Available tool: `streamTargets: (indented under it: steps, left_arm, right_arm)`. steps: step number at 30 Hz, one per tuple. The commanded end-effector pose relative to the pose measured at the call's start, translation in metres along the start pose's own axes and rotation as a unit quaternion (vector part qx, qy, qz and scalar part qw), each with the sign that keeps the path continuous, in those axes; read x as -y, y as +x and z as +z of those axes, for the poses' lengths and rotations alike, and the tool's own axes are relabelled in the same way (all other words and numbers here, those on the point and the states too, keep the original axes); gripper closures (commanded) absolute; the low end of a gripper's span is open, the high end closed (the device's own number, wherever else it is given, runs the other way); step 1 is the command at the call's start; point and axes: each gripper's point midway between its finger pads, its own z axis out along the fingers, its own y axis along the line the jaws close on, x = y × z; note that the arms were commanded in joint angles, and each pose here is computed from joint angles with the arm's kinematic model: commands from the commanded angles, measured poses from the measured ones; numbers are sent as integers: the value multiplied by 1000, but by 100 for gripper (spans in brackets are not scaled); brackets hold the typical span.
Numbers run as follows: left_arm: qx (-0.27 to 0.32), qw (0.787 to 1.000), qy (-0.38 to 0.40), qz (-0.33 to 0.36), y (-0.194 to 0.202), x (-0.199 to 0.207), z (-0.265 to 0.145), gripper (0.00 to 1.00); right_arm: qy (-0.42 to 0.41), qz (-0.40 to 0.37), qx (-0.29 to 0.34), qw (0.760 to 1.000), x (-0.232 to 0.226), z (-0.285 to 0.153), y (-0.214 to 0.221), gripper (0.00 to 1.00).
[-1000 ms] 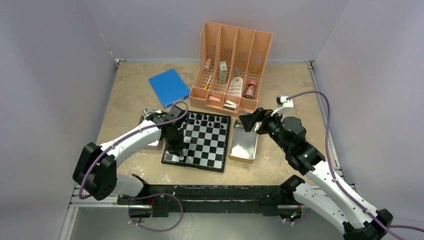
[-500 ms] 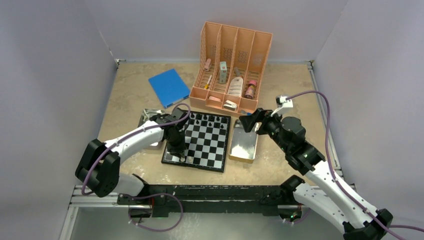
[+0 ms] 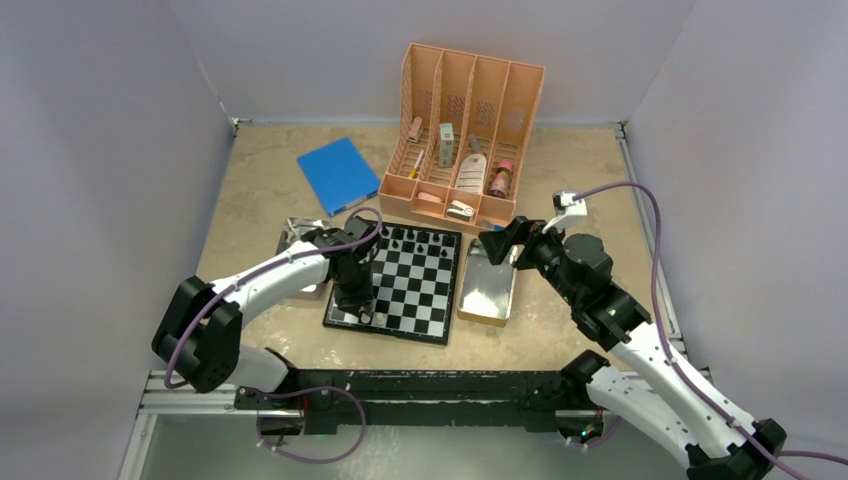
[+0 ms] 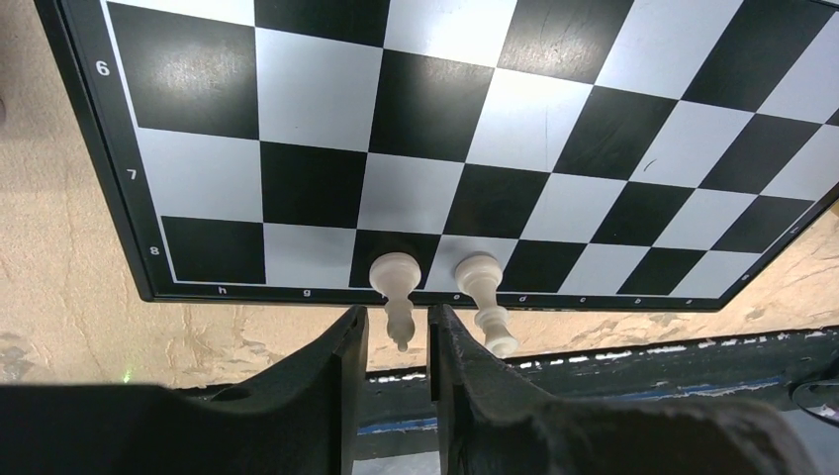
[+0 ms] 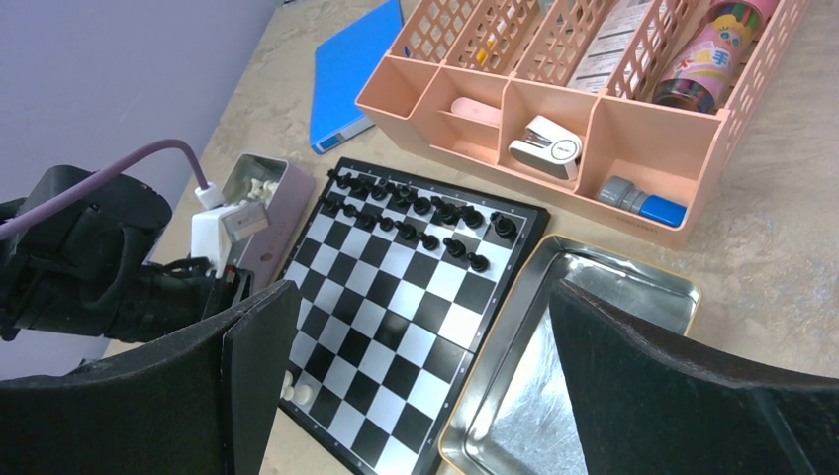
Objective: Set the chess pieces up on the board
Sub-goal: Place the chess piece on the chessboard.
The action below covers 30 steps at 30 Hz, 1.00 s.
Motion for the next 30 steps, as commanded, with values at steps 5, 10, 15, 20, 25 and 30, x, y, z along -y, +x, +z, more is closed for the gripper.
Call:
streamTargets:
  steps: [5, 10, 15, 20, 25, 30]
  left_arm:
    - [64, 998, 16, -4, -29, 16, -26, 70]
    - [112, 994, 5, -4, -49, 15, -48, 70]
    - [150, 989, 0, 6, -67, 17, -65, 69]
    - [175, 984, -14, 3, -86, 14, -76, 69]
    - [183, 983, 15, -17, -112, 2, -81, 69]
    - [206, 977, 16, -56, -142, -32, -87, 70]
  right_arm:
    - [-15, 1, 27, 1000, -8, -3, -14, 2]
    - [-20, 2, 31, 999, -11, -4, -17, 2]
    - [-28, 1, 29, 999, -14, -5, -18, 2]
    - [-27, -2, 30, 999, -15, -6, -21, 2]
    - [-24, -1, 34, 999, -13, -8, -22, 2]
    - [-24, -1, 33, 999, -13, -8, -21, 2]
